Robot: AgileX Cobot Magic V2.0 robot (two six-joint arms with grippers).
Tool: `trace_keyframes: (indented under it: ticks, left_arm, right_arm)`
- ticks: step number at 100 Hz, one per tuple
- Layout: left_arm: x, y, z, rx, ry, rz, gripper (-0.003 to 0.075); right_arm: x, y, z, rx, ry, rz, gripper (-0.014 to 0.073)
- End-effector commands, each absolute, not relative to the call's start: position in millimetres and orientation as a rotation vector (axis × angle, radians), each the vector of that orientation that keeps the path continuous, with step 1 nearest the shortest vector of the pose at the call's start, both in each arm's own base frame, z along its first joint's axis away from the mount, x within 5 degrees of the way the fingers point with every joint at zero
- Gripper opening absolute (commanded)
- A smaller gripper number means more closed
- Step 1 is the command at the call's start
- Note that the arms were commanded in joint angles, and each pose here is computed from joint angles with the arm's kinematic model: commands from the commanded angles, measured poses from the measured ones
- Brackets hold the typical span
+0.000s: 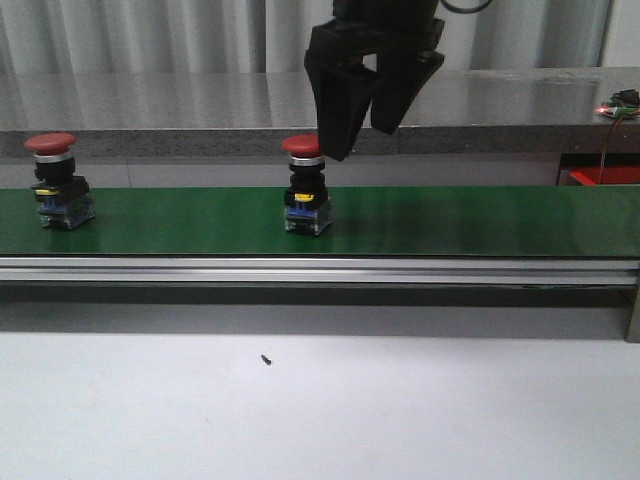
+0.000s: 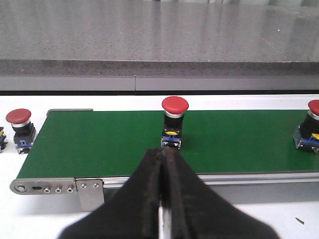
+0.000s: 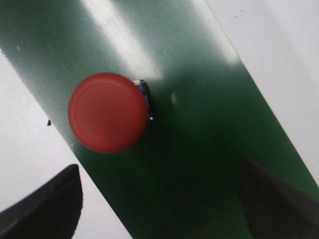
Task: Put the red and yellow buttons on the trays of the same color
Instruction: 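Lower the right gripper onto the leading red button on the belt, then grasp the red button and carry it to the red tray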
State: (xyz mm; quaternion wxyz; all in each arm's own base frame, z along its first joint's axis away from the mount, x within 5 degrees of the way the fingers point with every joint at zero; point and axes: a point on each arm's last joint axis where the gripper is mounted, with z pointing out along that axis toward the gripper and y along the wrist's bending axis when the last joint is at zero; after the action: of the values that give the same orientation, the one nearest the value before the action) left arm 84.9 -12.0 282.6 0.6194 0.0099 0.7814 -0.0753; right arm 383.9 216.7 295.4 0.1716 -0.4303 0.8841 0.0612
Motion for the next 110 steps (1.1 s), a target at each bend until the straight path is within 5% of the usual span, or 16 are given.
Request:
trace_keyframes:
  ticks: [1, 28, 48, 66, 87, 110]
  left_arm:
    - [86.1, -10.1, 298.2, -0.008, 1.704, -0.173, -0.002]
    - [86.1, -10.1, 298.2, -0.008, 1.704, -0.173, -0.002]
    - [86.1, -10.1, 298.2, -0.008, 1.704, -0.173, -0.002]
    - [86.1, -10.1, 298.2, -0.008, 1.704, -0.173, -0.002]
    - [86.1, -10.1, 298.2, -0.008, 1.704, -0.173, -0.002]
    - [86.1, -10.1, 298.2, -0.008, 1.704, -0.173, -0.002]
  right_arm:
    - [381.3, 218.9, 321.1, -1.214, 2.396, 0.216, 0.0624]
    - [390.3, 225.3, 308.9, -1.196, 2.376, 0.24, 0.0597]
    - [391.5, 225.9, 304.6, -1.202, 2.388, 0.24, 0.0351]
    - [390.6, 225.6, 304.1, -1.207, 2.398, 0.243, 0.0224]
    - [390.1, 211.8, 320.2, -1.126, 2.402, 0.244, 0.0214]
    - [400.4, 137.5, 359.9, -0.859, 2.412, 0.194, 0.0214]
